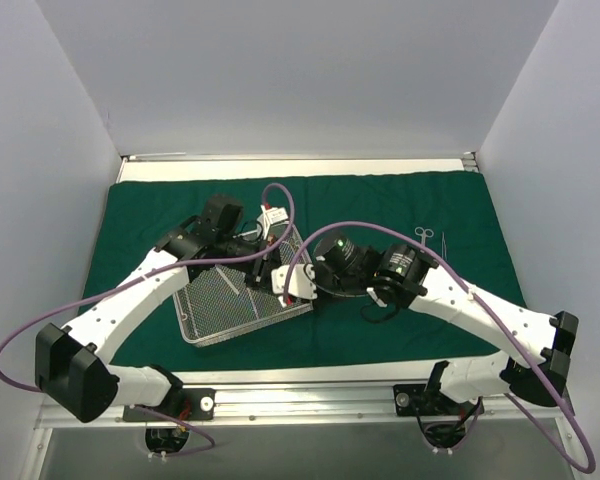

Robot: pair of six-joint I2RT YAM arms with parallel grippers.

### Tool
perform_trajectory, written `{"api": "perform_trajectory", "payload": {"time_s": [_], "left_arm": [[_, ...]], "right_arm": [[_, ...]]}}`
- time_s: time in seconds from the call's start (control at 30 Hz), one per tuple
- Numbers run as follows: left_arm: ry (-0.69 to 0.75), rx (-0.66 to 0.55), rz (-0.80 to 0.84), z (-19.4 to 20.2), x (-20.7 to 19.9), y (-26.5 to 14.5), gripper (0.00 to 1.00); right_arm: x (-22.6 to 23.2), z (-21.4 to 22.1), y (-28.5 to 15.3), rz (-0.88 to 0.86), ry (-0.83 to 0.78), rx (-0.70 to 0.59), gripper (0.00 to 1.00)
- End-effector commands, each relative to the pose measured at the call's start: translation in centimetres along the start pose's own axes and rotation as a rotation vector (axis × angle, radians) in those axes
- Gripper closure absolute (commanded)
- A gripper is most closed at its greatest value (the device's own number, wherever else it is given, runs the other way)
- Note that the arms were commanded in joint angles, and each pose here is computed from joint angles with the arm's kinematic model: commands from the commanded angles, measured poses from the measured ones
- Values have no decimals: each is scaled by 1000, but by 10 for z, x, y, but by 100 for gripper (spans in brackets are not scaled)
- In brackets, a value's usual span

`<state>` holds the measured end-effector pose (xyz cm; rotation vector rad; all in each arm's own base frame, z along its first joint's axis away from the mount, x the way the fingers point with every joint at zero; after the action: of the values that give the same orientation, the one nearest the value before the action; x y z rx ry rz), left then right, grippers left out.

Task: Open and lay out the surgical kit
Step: Place the medical item in the surgical kit.

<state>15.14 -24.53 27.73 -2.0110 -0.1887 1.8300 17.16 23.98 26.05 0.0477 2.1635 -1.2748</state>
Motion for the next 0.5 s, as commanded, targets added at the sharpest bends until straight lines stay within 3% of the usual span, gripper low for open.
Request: {"api": "perform_trajectory", "payload": {"time_s": [0.0,0.13,0.17,0.2,0.33,0.47], "left_arm": [[86,45,110,3,-19,-6,83],[53,-37,47,-15,-5,-16,40],[19,-83,26,-25,2,-26,28],[8,-136,-18,-35,10,-31,6],[-55,-382,-191,-78,44,-74,6],[-159,-584,-412,-107,85,-123,6]], "right_arm": [[-22,13,2,112,119,5,100],[-23,27,3,97,201,5,100],[-23,31,2,98,222,5,100],[-25,39,2,98,253,13,100],[-19,68,10,102,353,51,100],[-23,121,23,231,675,86,100]]}}
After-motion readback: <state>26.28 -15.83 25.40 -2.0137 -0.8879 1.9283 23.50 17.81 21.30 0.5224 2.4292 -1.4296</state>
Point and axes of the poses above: each gripper's point midway between its finger pads, its own y axis out along the fingers, its own x axis along the line the jaws close on, z = x × y, the point moved 5 cm from there along -y, back along the fingers, and after that the axes turned 12 degrees about -y, right-handed, at the moved point
